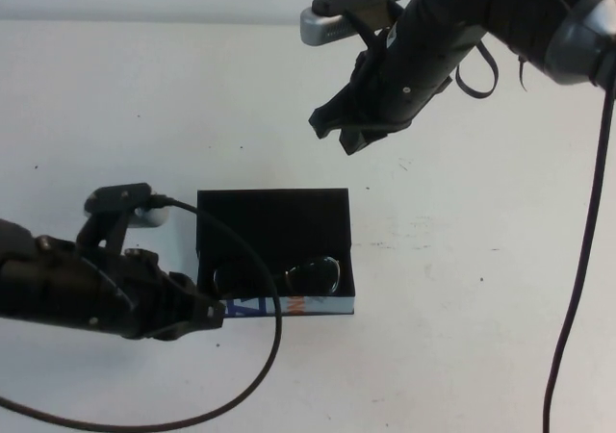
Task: Return glasses to glasses case
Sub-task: Close the glasses case
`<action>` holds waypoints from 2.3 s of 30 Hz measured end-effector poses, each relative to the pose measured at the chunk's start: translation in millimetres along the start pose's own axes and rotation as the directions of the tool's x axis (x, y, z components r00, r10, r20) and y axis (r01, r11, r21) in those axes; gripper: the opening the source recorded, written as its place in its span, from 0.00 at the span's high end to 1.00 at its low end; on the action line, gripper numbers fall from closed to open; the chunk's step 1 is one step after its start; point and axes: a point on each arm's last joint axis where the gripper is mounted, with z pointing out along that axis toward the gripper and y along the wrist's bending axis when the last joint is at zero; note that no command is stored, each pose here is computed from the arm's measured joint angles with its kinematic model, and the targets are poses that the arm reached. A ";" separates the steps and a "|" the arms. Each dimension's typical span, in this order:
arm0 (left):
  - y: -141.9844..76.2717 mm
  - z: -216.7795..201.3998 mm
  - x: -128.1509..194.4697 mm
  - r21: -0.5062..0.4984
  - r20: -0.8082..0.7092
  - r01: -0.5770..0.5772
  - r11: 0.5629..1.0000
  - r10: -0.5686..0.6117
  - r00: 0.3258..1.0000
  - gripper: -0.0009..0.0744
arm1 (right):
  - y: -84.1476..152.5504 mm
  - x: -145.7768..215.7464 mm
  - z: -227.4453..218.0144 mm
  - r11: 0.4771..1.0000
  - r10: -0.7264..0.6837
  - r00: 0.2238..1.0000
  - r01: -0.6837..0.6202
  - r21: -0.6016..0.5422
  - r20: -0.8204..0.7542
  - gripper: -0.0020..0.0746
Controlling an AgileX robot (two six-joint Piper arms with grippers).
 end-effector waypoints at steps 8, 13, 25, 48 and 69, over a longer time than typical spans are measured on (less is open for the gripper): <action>23.8 49.5 1.4 0.041 -0.016 0.002 0.999 -0.001 1.000 0.99 | -0.7 -7.2 18.3 0.999 0.029 0.998 -0.027 -0.032 0.059 0.99; 35.1 62.7 1.5 0.013 0.007 0.000 1.000 0.000 1.000 0.99 | -1.8 -11.0 29.2 0.998 0.046 0.995 -0.042 -0.045 0.091 0.99; 42.3 70.6 -2.1 -0.009 0.040 -0.002 1.000 0.002 0.999 0.99 | -9.9 -19.6 57.3 0.997 0.073 0.981 -0.068 -0.034 0.179 0.99; 42.3 70.7 -2.7 -0.008 0.047 -0.009 1.000 0.009 0.999 0.99 | -21.9 -29.0 105.7 0.984 0.096 0.995 -0.101 -0.146 -0.039 0.99; 42.5 71.1 -2.5 -0.008 0.046 -0.008 1.000 0.008 0.999 0.99 | -19.1 -23.7 121.7 0.967 0.138 0.986 -0.156 -0.203 -0.097 0.99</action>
